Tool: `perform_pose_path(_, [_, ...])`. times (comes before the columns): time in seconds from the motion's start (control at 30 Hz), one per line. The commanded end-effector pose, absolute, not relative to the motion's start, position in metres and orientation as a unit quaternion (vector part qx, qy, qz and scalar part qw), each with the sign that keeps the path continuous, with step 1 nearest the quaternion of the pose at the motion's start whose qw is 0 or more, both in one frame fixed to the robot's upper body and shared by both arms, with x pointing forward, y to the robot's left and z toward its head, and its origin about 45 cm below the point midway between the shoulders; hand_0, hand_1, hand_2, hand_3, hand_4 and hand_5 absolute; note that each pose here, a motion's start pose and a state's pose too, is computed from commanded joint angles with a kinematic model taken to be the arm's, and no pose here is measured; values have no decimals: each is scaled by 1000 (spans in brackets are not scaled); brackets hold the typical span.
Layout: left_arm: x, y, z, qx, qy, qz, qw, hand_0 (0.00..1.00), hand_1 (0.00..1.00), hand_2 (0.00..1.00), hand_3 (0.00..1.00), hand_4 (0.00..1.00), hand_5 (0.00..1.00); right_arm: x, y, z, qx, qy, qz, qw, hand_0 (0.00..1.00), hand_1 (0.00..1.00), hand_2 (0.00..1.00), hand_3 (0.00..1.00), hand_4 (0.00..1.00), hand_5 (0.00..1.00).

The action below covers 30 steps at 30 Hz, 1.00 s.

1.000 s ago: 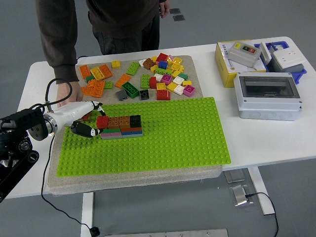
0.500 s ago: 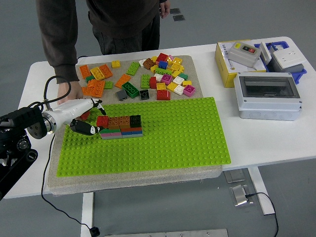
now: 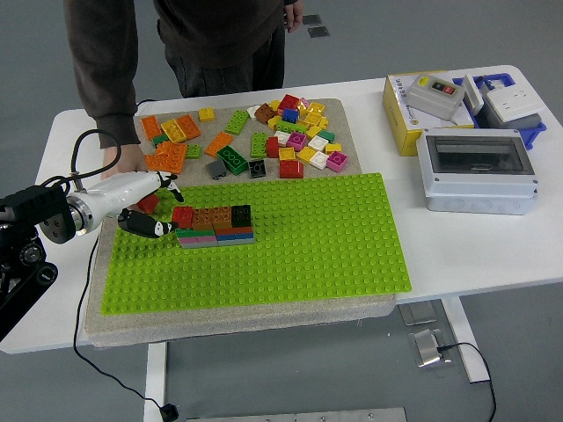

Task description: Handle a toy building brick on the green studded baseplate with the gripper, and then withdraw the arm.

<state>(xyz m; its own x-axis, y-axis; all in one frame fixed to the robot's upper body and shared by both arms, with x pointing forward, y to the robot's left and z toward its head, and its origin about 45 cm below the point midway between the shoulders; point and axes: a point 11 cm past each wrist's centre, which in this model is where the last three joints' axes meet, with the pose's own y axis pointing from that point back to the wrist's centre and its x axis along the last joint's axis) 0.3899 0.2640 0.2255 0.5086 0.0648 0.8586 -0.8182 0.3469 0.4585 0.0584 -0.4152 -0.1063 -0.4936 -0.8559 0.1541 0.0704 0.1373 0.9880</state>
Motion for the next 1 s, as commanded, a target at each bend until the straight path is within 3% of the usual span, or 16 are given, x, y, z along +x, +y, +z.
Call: perform_pose_path(1.0, [373, 266, 238, 479, -417, 292, 715, 993, 991, 982, 688, 707, 323, 54, -416, -107, 299, -645, -582, 394, 636, 562, 530, 795, 671, 998])
